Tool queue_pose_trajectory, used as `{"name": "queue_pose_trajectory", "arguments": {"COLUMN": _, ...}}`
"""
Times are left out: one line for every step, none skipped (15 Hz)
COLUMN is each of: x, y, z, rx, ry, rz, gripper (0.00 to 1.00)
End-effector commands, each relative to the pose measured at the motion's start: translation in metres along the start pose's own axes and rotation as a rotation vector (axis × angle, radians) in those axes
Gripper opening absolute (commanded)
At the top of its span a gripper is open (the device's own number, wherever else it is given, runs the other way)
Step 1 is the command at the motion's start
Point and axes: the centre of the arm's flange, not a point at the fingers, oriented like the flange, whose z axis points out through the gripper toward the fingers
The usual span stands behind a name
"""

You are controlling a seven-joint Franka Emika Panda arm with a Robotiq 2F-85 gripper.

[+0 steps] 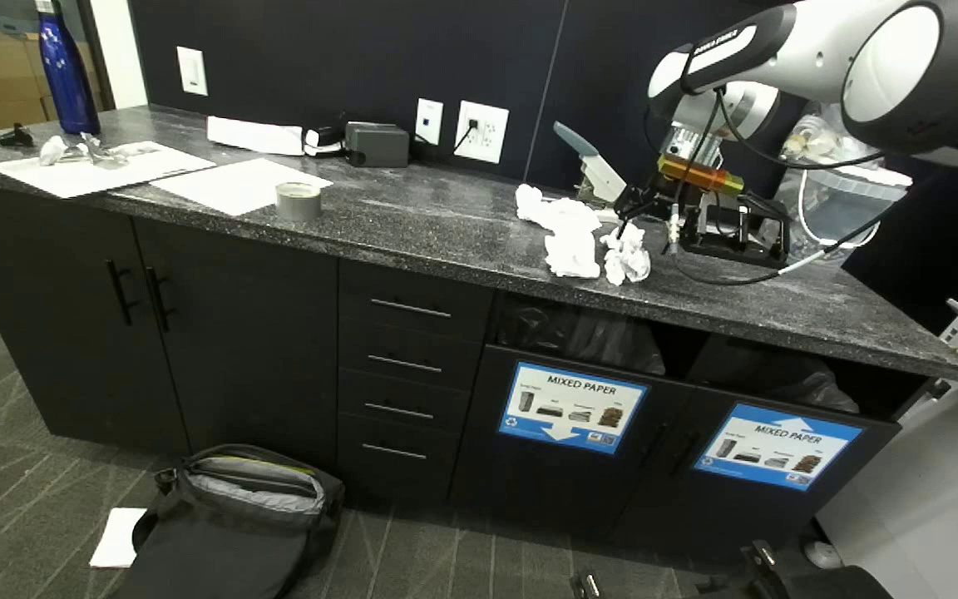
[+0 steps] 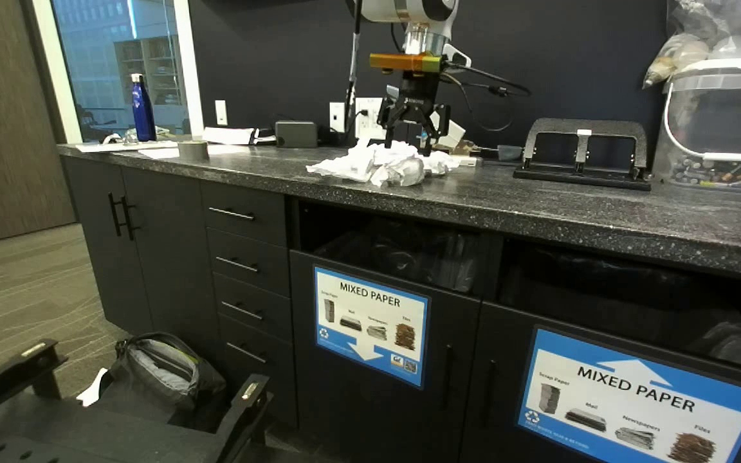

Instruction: Put the papers in the bon to the left

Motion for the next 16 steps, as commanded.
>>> {"name": "queue_pose_trajectory", "arguments": {"x": 0.015, "y": -0.003, "z": 0.021, "rx": 0.004, "ry": 0.101, "rz": 0.011, "gripper": 1.00}}
{"name": "queue_pose_trajectory", "arguments": {"x": 0.018, "y": -0.002, "z": 0.027, "rx": -0.013, "ry": 0.127, "rz": 0.002, "gripper": 1.00}}
{"name": "queue_pose_trajectory", "arguments": {"x": 0.020, "y": -0.001, "z": 0.033, "rx": -0.022, "ry": 0.143, "rz": 0.002, "gripper": 1.00}}
{"name": "queue_pose_trajectory", "arguments": {"x": 0.020, "y": 0.000, "z": 0.040, "rx": -0.035, "ry": 0.161, "rz": -0.004, "gripper": 1.00}}
{"name": "queue_pose_trajectory", "arguments": {"x": 0.020, "y": 0.001, "z": 0.045, "rx": -0.046, "ry": 0.161, "rz": -0.010, "gripper": 1.00}}
{"name": "queue_pose_trajectory", "arguments": {"x": 0.020, "y": 0.002, "z": 0.048, "rx": -0.062, "ry": 0.149, "rz": -0.019, "gripper": 1.00}}
{"name": "queue_pose_trajectory", "arguments": {"x": 0.018, "y": 0.002, "z": 0.052, "rx": -0.072, "ry": 0.135, "rz": -0.025, "gripper": 1.00}}
{"name": "queue_pose_trajectory", "arguments": {"x": 0.015, "y": 0.002, "z": 0.054, "rx": -0.092, "ry": 0.128, "rz": -0.033, "gripper": 1.00}}
{"name": "queue_pose_trajectory", "arguments": {"x": 0.015, "y": 0.001, "z": 0.054, "rx": -0.097, "ry": 0.130, "rz": -0.041, "gripper": 1.00}}
{"name": "queue_pose_trajectory", "arguments": {"x": 0.013, "y": 0.000, "z": 0.054, "rx": -0.103, "ry": 0.133, "rz": -0.045, "gripper": 1.00}}
{"name": "queue_pose_trajectory", "arguments": {"x": 0.013, "y": -0.001, "z": 0.053, "rx": -0.107, "ry": 0.134, "rz": -0.050, "gripper": 1.00}}
{"name": "queue_pose_trajectory", "arguments": {"x": 0.013, "y": -0.002, "z": 0.049, "rx": -0.105, "ry": 0.147, "rz": -0.059, "gripper": 1.00}}
{"name": "queue_pose_trajectory", "arguments": {"x": 0.012, "y": -0.003, "z": 0.047, "rx": -0.104, "ry": 0.165, "rz": -0.061, "gripper": 1.00}}
{"name": "queue_pose_trajectory", "arguments": {"x": 0.012, "y": -0.005, "z": 0.044, "rx": -0.103, "ry": 0.188, "rz": -0.068, "gripper": 1.00}}
{"name": "queue_pose_trajectory", "arguments": {"x": 0.012, "y": -0.006, "z": 0.040, "rx": -0.109, "ry": 0.217, "rz": -0.071, "gripper": 1.00}}
{"name": "queue_pose_trajectory", "arguments": {"x": 0.012, "y": -0.006, "z": 0.037, "rx": -0.120, "ry": 0.238, "rz": -0.071, "gripper": 1.00}}
